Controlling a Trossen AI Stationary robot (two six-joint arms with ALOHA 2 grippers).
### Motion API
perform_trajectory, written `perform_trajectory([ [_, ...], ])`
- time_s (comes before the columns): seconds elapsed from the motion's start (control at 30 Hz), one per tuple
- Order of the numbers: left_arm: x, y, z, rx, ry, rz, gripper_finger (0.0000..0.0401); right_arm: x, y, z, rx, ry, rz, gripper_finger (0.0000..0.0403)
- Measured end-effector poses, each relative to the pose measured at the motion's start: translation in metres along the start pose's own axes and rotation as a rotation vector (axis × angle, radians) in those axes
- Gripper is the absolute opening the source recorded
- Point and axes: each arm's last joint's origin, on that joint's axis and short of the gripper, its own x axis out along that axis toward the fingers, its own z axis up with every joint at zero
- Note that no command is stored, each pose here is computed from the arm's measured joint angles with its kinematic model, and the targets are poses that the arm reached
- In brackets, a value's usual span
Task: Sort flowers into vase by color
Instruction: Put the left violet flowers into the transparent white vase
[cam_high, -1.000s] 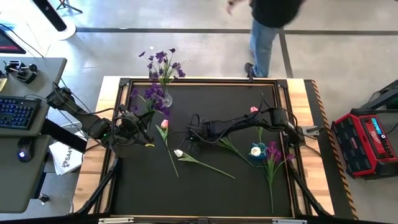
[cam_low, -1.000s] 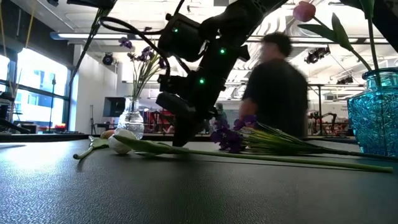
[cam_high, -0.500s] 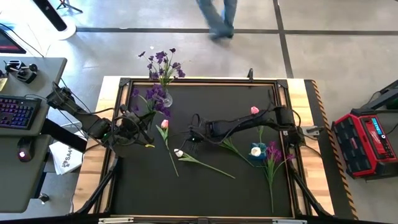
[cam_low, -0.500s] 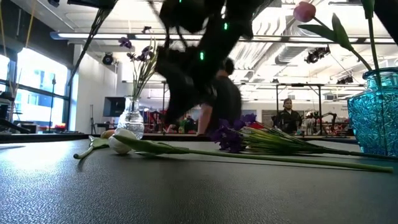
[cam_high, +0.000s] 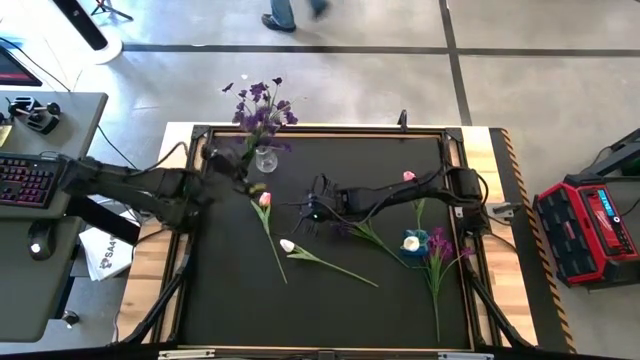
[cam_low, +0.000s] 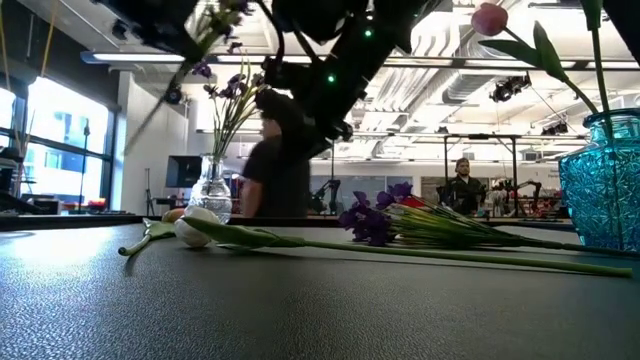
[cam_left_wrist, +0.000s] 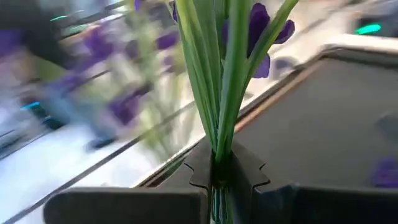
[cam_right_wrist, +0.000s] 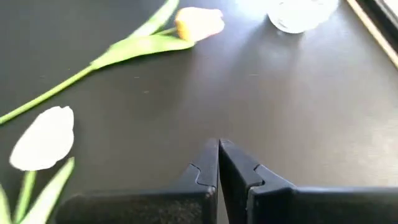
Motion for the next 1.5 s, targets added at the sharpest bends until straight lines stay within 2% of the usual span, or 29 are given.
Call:
perform_trajectory([
  [0.1, 0.013, 0.005, 0.005, 0.015, -0.150, -0.264, 0.0010, 0.002, 0.008, -0.008, 0.004, -0.037, 0.023, 0.0000],
  [0.17, 0.019, 0.013, 0.006, 0.020, -0.291, -0.365, 0.0009, 0.003, 0.015, -0.011, 0.011, -0.079, 0.041, 0.0000],
  [0.23, 0.023, 0.024, 0.005, 0.011, -0.395, -0.347, 0.0009, 0.002, 0.020, -0.015, 0.006, -0.093, 0.054, 0.0000],
  [0.37, 0.030, 0.046, -0.001, -0.068, -0.568, -0.229, 0.0008, 0.001, 0.029, -0.020, 0.004, -0.124, 0.076, 0.0000],
  [0.47, 0.036, 0.059, -0.007, -0.111, -0.641, -0.193, 0.0008, 0.001, 0.031, -0.020, 0.012, -0.149, 0.088, 0.0000],
  [0.7, 0.059, 0.077, -0.031, -0.143, -0.534, -0.083, 0.0008, 0.002, 0.030, -0.018, 0.022, -0.159, 0.089, 0.0000],
  [0.83, 0.068, 0.078, -0.037, -0.180, -0.470, -0.089, 0.0008, 0.002, 0.030, -0.018, 0.017, -0.159, 0.090, 0.0000],
  [1.07, 0.080, 0.072, -0.049, -0.138, -0.350, -0.104, 0.0010, 0.002, 0.029, -0.018, 0.017, -0.160, 0.090, 0.0000],
  [1.37, 0.087, 0.069, -0.061, -0.125, -0.227, -0.070, 0.0073, 0.001, 0.030, -0.018, 0.017, -0.159, 0.090, 0.0000],
  [1.5, 0.087, 0.071, -0.065, -0.075, -0.102, -0.017, 0.0110, 0.001, 0.029, -0.018, 0.016, -0.159, 0.090, 0.0000],
])
